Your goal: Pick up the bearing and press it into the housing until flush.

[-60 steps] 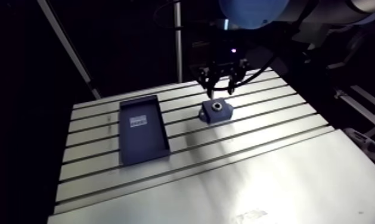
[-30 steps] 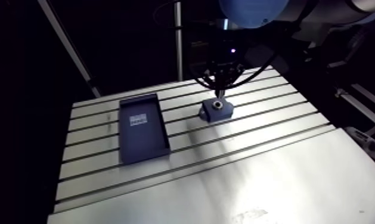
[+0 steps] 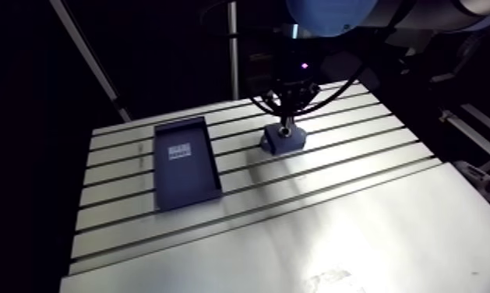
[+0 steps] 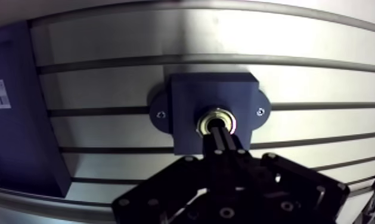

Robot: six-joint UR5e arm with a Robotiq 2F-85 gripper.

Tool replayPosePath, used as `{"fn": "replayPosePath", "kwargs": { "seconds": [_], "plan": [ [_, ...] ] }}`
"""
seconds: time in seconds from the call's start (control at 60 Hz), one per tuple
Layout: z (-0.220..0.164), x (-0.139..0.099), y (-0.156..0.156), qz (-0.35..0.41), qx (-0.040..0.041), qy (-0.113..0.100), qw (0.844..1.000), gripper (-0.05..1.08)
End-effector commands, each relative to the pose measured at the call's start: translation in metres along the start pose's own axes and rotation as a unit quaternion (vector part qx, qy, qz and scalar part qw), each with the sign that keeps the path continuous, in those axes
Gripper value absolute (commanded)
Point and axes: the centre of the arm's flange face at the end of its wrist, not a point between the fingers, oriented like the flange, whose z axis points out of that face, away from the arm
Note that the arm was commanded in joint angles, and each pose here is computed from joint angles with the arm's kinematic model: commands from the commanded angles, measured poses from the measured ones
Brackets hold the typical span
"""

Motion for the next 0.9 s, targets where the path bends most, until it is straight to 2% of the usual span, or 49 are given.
{"fn": "replayPosePath", "kwargs": {
  "seconds": [0.017, 0.667, 0.9],
  "plan": [
    [0.003, 0.002, 0.001, 0.001, -0.0013, 0.007, 1.0, 1.04],
    [0.01, 0.001, 0.0, -0.001, -0.0027, 0.001, 1.0, 1.05],
    [0.015, 0.002, 0.0, -0.001, -0.0007, -0.003, 1.0, 1.05]
  ]
}}
